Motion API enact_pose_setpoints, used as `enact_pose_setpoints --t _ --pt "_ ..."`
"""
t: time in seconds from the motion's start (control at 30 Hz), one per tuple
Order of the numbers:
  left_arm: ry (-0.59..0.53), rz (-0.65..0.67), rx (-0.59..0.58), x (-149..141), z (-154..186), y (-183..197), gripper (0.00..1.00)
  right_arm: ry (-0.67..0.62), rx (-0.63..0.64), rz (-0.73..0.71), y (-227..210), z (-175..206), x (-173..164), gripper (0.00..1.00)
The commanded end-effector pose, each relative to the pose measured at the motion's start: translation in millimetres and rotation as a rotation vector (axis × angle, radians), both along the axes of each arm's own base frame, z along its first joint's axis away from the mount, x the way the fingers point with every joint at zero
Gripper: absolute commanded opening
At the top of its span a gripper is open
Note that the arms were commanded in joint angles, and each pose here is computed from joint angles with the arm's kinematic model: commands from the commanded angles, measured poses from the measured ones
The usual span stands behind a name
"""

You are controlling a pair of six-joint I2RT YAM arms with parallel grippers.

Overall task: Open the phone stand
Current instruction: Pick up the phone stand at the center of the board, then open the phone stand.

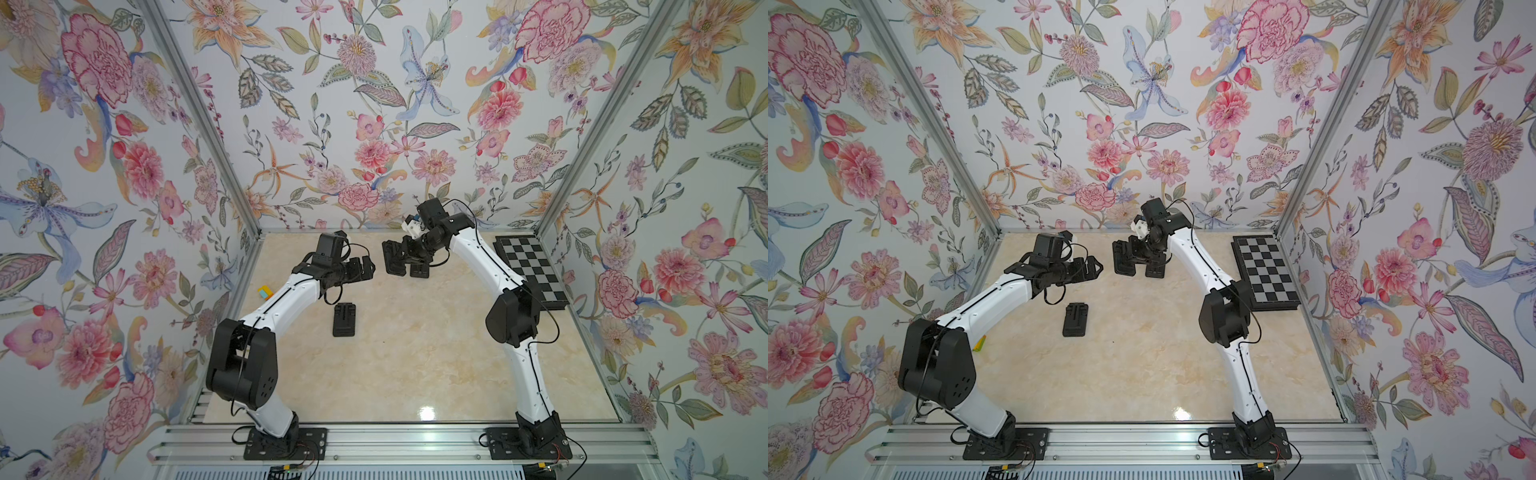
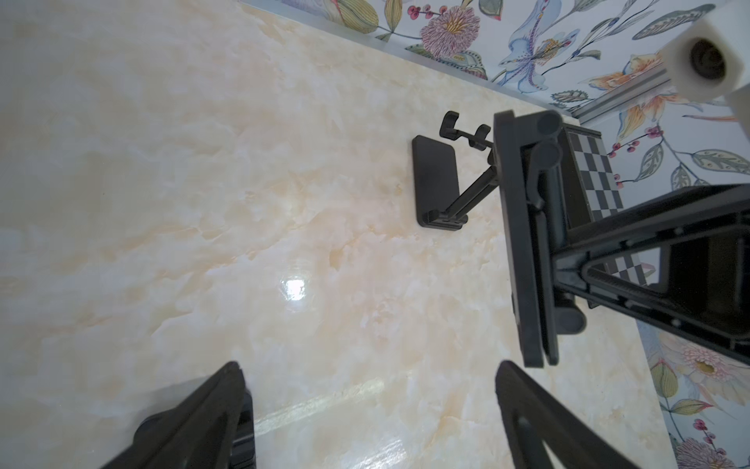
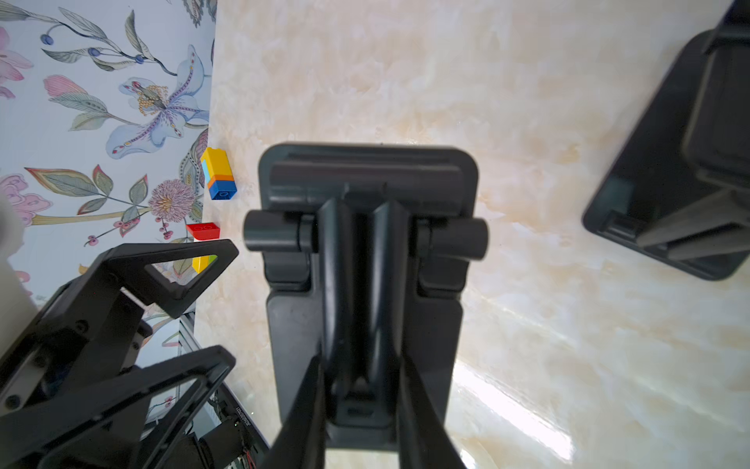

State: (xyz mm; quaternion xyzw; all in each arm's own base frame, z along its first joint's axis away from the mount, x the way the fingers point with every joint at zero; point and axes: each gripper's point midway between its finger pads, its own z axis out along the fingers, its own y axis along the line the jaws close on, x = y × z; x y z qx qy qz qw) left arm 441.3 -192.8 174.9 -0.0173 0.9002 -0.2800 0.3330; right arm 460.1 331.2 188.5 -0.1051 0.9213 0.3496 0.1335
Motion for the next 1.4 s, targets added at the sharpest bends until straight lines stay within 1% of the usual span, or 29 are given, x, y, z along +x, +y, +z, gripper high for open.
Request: enact_pose_setpoints --t 0.0,0.07,0.13,0.23,0.37,0.6,0.87,1.0,1.37 --pt "-0.101 -0.029 -0.201 24.5 30.0 -14.4 0.98 -0.05 0.164 0.023 -1.8 41.2 7.0 0.0" --pt "-0.118 -0.036 -0.284 31.9 33.8 -15.6 0.98 -0.042 0.214 0.012 -9.7 44.7 14.7 0.0" --pt "-0.132 -0.064 -0.338 36.6 37.7 -18.7 0.98 -0.04 0.265 0.003 -17.6 48.3 22.0 0.0" --pt "-0.149 -0.132 -0.41 40.1 44.1 -26.7 0.98 -0.044 0.365 0.012 -23.7 58.7 28.4 0.0" --pt "-0.156 -0.238 -0.509 41.2 51.9 -40.2 0.98 -0.055 0.466 0.03 -28.5 70.1 32.2 0.0" --pt "-0.168 -0.308 -0.584 43.0 57.6 -53.3 0.98 -0.068 0.61 0.088 -21.9 87.9 28.0 0.0" --pt "-0.175 -0.326 -0.651 47.0 63.1 -66.8 0.98 -0.055 0.798 0.113 -19.1 104.2 27.2 0.0" --pt "-0.178 -0.326 -0.668 47.2 64.3 -68.0 0.98 -0.044 0.837 0.119 -16.9 106.4 28.8 0.0" --pt "-0.214 -0.335 -0.746 45.3 82.5 -70.5 0.97 -0.028 0.837 0.12 -10.9 99.4 31.5 0.0"
